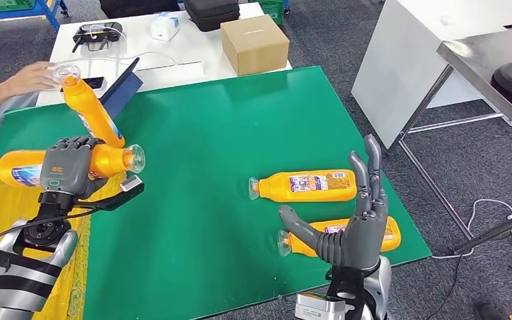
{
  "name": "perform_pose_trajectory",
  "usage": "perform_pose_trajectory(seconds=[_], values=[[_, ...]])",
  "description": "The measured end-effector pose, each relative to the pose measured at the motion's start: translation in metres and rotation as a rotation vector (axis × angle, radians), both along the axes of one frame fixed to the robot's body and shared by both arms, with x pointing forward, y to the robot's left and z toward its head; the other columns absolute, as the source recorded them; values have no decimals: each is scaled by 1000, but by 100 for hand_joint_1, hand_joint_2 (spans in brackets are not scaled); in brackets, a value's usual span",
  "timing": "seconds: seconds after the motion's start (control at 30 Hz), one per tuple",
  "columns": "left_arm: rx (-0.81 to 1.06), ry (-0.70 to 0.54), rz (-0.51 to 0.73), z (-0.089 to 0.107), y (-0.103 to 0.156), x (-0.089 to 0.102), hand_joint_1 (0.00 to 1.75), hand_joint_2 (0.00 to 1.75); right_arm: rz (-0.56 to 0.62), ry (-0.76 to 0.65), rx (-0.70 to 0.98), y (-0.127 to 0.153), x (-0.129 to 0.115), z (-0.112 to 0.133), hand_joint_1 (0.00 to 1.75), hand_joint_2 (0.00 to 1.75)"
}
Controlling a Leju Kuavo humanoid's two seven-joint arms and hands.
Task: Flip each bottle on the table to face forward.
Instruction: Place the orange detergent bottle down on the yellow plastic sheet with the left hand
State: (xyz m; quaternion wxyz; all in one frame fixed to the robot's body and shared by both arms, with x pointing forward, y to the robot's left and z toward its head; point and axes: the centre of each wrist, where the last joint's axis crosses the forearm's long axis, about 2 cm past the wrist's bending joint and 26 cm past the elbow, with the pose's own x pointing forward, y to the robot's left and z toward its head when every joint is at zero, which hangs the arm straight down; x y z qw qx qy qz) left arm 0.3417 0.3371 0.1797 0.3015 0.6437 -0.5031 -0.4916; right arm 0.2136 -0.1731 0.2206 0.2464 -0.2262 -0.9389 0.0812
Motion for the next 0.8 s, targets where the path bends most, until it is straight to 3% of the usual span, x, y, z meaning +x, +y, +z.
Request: perform_pose_trajectory(seconds=[0.27,0.7,0.73,0.77,0.8], values=[[72,210,27,-15,11,15,175,175,-12,34,11,-8,1,-2,0,175],[-101,391,99,-61,-3,37,174,175,45,99,-18,-3,13,-5,0,175],[-110,405,114,-64,-4,38,169,175,48,104,-21,-2,15,-5,0,175],[-117,419,129,-68,-4,40,153,175,51,109,-25,-2,16,-6,0,175],[-122,431,144,-70,-5,41,111,175,54,113,-28,-1,17,-6,0,175]])
